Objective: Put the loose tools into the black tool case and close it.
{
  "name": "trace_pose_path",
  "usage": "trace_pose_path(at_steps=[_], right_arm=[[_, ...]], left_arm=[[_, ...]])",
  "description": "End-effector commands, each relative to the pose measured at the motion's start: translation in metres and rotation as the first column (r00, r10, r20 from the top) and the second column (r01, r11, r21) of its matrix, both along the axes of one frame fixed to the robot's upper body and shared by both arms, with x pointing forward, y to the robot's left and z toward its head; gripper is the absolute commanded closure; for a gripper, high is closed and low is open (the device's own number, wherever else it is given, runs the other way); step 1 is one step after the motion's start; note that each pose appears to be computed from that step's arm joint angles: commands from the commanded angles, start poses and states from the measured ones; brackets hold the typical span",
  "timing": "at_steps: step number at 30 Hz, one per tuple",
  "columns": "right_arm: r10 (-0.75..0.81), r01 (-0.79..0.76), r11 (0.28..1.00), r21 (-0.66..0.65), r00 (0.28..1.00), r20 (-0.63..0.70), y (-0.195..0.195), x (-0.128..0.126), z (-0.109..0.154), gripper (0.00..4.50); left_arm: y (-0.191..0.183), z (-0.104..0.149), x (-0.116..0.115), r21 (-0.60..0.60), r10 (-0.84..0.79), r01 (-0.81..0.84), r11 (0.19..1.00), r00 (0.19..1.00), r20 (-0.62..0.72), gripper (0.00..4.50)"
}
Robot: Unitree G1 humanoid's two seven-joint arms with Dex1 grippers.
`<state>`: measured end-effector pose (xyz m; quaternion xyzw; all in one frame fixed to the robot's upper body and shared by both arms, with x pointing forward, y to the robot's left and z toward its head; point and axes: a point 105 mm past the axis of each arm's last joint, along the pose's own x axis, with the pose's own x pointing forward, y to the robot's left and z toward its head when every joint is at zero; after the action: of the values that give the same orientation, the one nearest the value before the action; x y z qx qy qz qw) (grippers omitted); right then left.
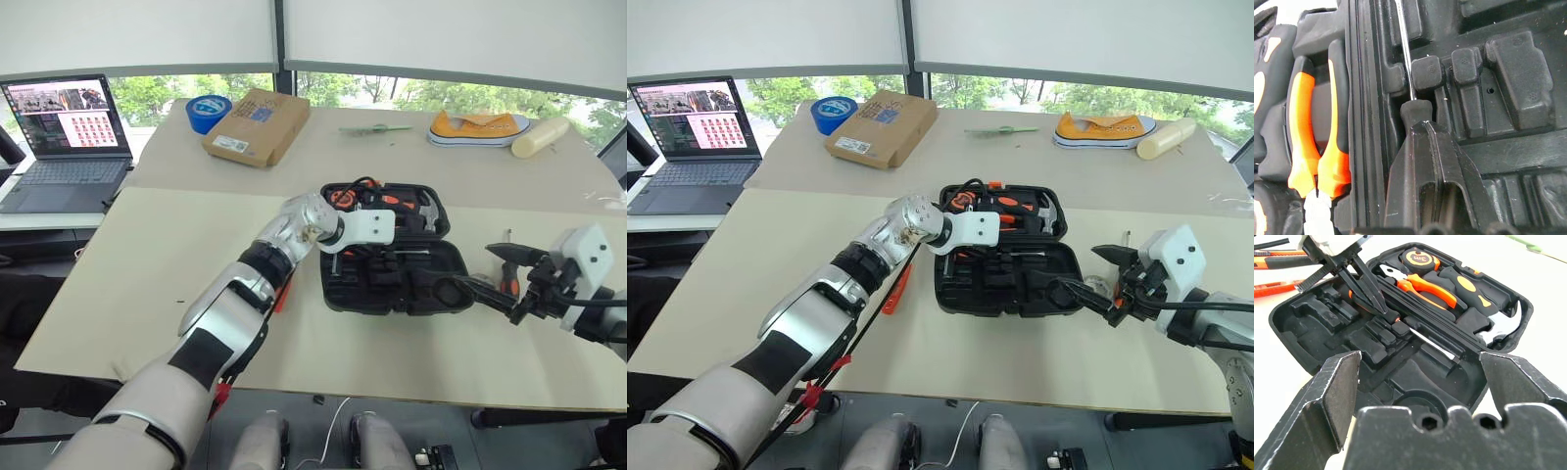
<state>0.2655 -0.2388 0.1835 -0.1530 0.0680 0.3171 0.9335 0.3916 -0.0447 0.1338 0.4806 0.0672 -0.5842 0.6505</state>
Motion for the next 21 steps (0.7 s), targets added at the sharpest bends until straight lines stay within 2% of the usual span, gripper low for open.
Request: trace_pose_path(at_steps=[1,6,10,14,19,21], right_arm=[[-0.004,0.005,1.0,-0.013,0.998,0.06,0.002,-0.003,0.011,0.0],[-0.098,0.099,0.995,0.0,0.993,0.063,-0.015,-0.007,0.01,0.0],[-0.217,0.216,0.976,0.026,0.974,0.059,-0.038,-0.012,0.008,0.0],[-0.336,0.333,0.94,0.075,0.941,0.033,-0.062,-0.024,0.009,0.0],[-0.416,0.42,0.903,0.094,0.908,-0.055,-0.077,-0.046,-0.004,0.0],[-0.449,0.455,0.885,0.098,0.89,-0.081,-0.083,-0.049,-0.01,0.0]], left_arm=[[0.007,-0.007,0.004,0.019,0.036,-0.036,0.999,0.999,-0.006,4.48],[0.024,0.041,0.001,-0.253,0.025,-0.063,0.965,0.989,-0.148,4.48],[0.062,0.078,-0.034,-0.456,-0.142,-0.02,0.89,0.937,-0.318,3.35],[0.105,0.096,-0.068,-0.531,-0.214,-0.03,0.847,0.894,-0.393,1.92],[0.145,0.106,-0.1,-0.568,-0.187,-0.148,0.809,0.852,-0.49,0.04],[0.151,0.106,-0.108,-0.573,-0.173,-0.176,0.8,0.848,-0.502,0.04]])
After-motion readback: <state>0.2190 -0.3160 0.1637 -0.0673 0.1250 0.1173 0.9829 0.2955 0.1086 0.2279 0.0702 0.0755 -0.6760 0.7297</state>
